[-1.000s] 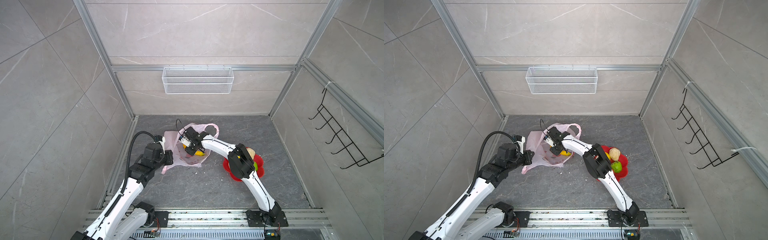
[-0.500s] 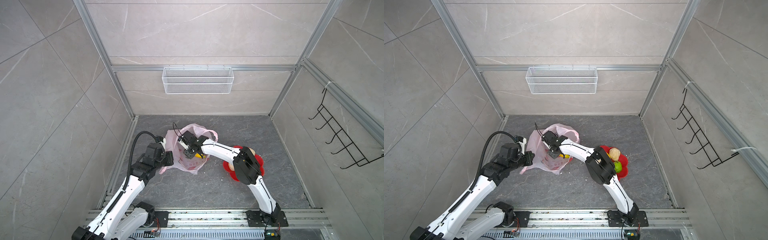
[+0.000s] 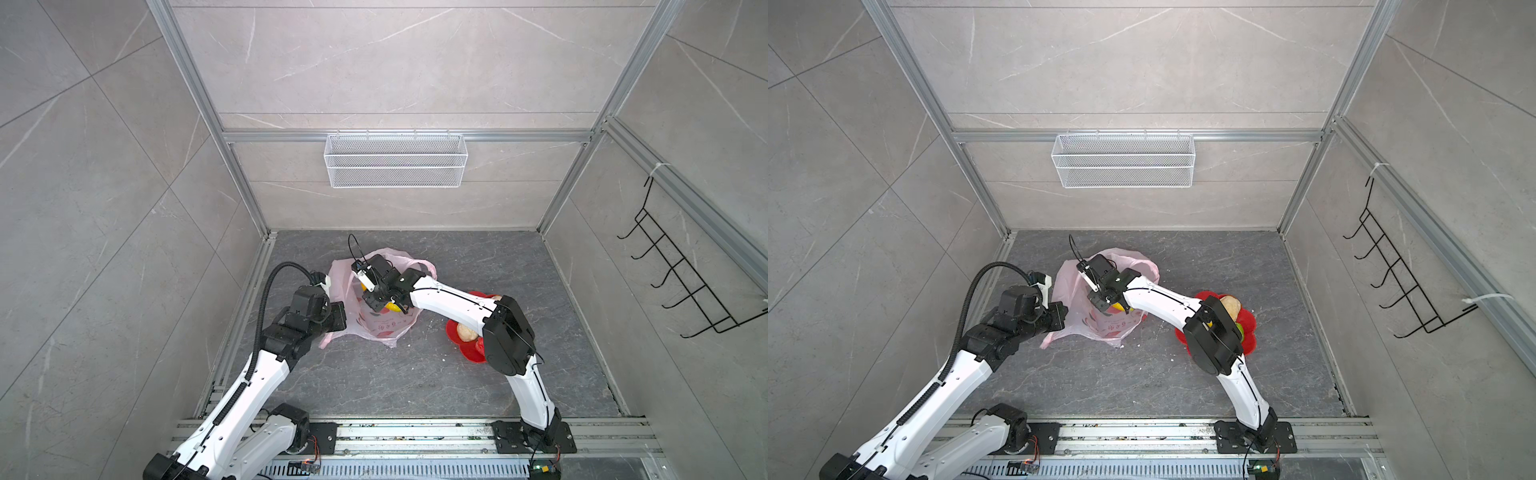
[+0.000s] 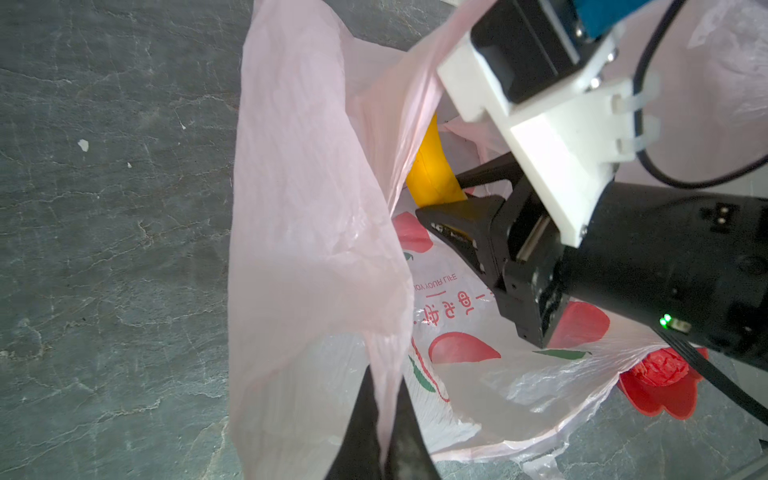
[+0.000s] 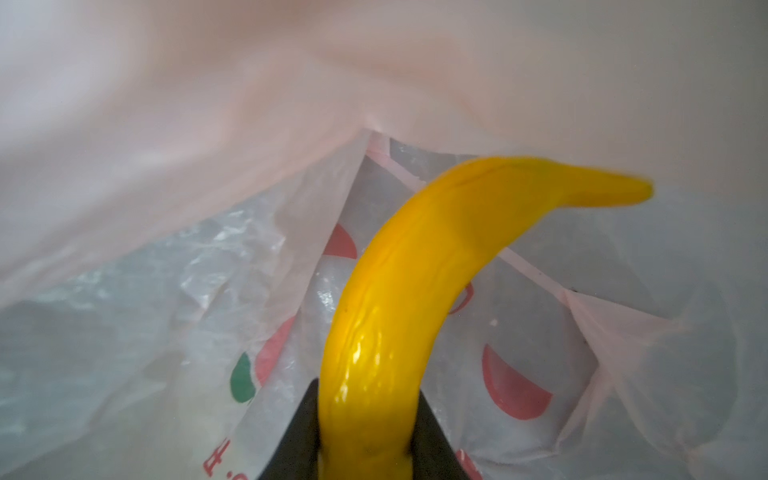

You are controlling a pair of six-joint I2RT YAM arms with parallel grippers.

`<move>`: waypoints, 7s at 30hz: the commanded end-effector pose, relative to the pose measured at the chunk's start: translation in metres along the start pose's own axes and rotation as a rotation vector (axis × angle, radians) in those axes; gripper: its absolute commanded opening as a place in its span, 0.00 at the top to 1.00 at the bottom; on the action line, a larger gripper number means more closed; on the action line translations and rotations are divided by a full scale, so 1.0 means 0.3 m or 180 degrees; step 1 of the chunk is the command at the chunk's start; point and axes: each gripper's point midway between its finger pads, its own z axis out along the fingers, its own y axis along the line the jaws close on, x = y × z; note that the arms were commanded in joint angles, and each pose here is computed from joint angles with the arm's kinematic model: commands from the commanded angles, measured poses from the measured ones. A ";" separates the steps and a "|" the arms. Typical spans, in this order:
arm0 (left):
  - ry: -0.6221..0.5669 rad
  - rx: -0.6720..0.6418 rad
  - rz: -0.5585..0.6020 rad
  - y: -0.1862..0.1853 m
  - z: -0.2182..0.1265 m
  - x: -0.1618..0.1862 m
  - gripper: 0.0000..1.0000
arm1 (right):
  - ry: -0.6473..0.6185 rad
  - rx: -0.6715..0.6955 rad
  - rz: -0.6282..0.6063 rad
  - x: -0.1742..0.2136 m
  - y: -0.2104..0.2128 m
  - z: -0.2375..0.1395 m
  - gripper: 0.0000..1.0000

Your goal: Take the fake fruits out of the plastic bag

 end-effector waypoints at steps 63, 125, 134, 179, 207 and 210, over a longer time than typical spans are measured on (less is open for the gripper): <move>-0.0761 -0.0749 -0.0949 0.149 0.212 -0.232 1.00 | -0.0173 0.1504 0.1964 0.422 -0.533 -0.826 0.82; -0.0533 0.0152 0.0415 -0.236 -0.036 -0.173 0.24 | 0.0719 0.1594 0.2675 0.855 -0.511 -0.450 0.79; -0.0688 0.0073 0.0317 -0.187 -0.136 -0.174 0.24 | 0.0771 0.1555 0.2757 0.899 -0.491 -0.431 0.73; -0.0923 -0.0065 0.0532 -0.209 -0.136 -0.292 0.20 | 0.0812 0.2262 0.3271 1.011 -0.809 -0.825 0.55; -0.0916 -0.0106 0.0445 -0.164 -0.151 -0.255 0.19 | 0.1596 0.2265 0.3845 1.379 -0.808 -0.664 0.62; -0.0925 -0.0096 0.0433 -0.164 -0.156 -0.254 0.19 | 0.1620 0.2253 0.3851 1.381 -0.806 -0.660 0.62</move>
